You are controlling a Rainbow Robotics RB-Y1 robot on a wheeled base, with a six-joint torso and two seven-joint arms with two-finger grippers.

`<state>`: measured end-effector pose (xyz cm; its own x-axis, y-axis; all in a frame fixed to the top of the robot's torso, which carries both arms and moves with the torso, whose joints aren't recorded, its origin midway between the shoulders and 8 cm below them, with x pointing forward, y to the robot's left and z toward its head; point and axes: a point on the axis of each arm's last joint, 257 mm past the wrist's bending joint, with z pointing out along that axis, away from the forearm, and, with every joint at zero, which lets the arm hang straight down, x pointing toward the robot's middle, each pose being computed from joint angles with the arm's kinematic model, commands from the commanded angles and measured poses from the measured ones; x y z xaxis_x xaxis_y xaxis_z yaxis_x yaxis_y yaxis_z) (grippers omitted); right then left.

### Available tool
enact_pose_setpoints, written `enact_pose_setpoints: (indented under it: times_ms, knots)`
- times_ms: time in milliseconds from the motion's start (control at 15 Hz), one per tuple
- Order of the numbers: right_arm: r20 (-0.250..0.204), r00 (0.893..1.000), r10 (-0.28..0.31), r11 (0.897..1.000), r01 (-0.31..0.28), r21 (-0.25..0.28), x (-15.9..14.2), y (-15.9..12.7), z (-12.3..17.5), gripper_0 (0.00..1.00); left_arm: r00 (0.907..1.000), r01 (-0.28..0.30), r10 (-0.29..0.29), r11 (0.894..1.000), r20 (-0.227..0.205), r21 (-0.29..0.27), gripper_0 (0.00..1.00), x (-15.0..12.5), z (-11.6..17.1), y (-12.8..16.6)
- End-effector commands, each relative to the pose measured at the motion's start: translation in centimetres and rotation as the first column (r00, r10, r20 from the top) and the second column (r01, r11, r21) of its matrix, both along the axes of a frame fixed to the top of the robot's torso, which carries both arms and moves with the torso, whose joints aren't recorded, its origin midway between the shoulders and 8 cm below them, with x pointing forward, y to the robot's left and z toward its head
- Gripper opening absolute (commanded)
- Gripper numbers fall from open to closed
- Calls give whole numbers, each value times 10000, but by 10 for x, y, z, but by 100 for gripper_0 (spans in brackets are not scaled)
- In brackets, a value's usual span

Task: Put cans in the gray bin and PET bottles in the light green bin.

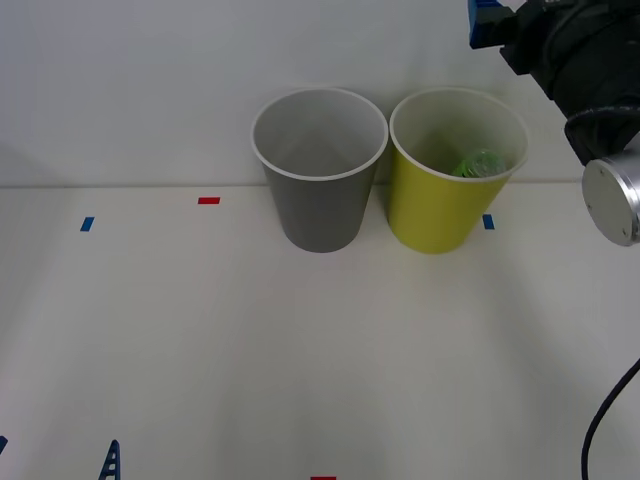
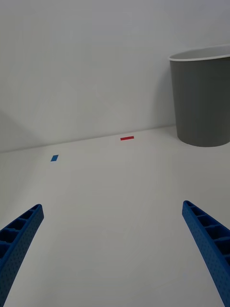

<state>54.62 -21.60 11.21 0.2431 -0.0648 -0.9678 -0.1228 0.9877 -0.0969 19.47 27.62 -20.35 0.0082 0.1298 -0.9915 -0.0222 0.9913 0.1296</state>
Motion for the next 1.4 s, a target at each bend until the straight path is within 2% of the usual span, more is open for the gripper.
enact_pose_setpoints:
  times_ms: [67, 267, 467, 667, 867, 1000, 1133, 1200, 1400]
  knots:
    - [143, 9986, -512, 9985, 509, 190, -31, -29, -8, 100, 10000, 0, 0, 10000, 0, 0, 100, 0, 0, 0]
    - [177, 9942, -1059, 9940, 1054, 291, -61, -54, -21, 100, 10000, 0, 0, 10000, 0, 0, 100, 0, 0, 0]
    - [168, 9877, -1556, 9878, 1557, -31, -84, -69, -43, 100, 10000, 0, 0, 10000, 0, 0, 100, 0, 0, 0]
    - [-61, 9823, -1870, 9819, 1867, -323, -102, -83, -75, 100, 10000, 0, 0, 10000, 0, 0, 100, 0, 0, 0]
    - [-499, 9688, -2427, 9690, 2396, -603, -118, -99, -104, 100, 10000, 0, 0, 10000, 0, 0, 100, 0, 0, 0]
    - [-796, 9576, -2768, 9606, 2735, -498, -125, -109, -121, 100, 10000, 0, 0, 10000, 0, 0, 100, 0, 0, 0]
    - [-915, 9546, -2836, 9587, 2802, -486, -126, -112, -127, 100, 10000, 0, 0, 10000, 0, 0, 100, 0, 0, 0]
    - [-1108, 9495, -2936, 9559, 2930, -218, -130, -115, -135, 100, 10000, 0, 0, 10000, 0, 0, 100, 0, 0, 0]
    - [-1282, 9412, -3126, 9450, 3218, 588, -136, -118, -146, 100, 10000, 0, 0, 10000, 0, 0, 100, 0, 0, 0]
